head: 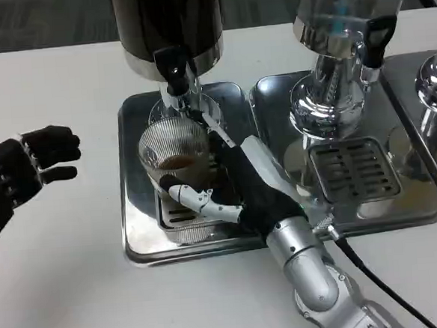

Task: Grasp the cup under the faucet to collect the drink, then remove the cup.

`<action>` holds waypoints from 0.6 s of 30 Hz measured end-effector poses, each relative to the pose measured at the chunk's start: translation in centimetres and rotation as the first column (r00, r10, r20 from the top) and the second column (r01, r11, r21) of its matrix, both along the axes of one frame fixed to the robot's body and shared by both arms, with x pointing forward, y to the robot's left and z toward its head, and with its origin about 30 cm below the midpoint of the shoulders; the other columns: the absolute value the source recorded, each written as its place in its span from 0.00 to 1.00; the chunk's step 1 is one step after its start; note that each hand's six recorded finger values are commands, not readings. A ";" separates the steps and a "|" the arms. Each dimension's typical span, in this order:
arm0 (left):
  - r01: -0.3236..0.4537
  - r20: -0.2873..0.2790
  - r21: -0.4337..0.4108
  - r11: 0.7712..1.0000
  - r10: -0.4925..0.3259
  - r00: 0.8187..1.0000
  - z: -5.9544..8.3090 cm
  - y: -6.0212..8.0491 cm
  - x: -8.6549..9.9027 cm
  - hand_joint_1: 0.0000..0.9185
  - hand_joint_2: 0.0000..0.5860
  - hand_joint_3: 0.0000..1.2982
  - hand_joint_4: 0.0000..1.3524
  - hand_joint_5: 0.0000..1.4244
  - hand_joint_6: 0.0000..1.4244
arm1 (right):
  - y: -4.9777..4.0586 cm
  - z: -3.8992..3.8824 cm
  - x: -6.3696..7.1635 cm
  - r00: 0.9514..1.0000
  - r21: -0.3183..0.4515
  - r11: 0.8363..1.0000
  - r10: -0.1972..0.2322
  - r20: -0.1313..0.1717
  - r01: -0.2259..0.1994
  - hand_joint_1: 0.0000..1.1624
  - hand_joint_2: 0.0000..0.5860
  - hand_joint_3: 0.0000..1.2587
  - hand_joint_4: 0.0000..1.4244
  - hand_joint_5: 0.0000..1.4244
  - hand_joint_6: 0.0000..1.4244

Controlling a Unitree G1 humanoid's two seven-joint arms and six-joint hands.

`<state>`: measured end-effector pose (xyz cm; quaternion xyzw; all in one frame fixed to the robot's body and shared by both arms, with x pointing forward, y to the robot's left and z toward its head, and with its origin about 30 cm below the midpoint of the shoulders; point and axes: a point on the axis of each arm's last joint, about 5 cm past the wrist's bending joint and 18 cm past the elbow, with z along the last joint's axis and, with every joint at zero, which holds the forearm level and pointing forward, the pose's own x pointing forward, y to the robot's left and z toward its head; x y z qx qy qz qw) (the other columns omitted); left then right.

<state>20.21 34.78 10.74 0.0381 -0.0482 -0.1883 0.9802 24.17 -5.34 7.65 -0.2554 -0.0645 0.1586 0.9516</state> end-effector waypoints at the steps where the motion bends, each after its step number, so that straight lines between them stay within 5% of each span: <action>1: 0.000 0.000 0.002 1.000 0.000 1.000 0.0 0.0 0.0 0.00 0.25 0.31 0.22 0.18 0.22 | 0.02 0.00 0.0 1.000 -0.001 1.000 0.000 0.001 0.000 0.49 0.37 0.05 0.09 0.15 0.16; 18: 0.034 -0.025 0.025 0.999 -0.033 0.999 0.0 -0.3 0.3 0.00 0.27 0.30 0.21 0.18 0.22 | 0.54 0.00 -0.1 0.998 -0.041 0.997 -0.059 0.028 0.060 0.53 0.36 0.15 0.23 0.28 0.30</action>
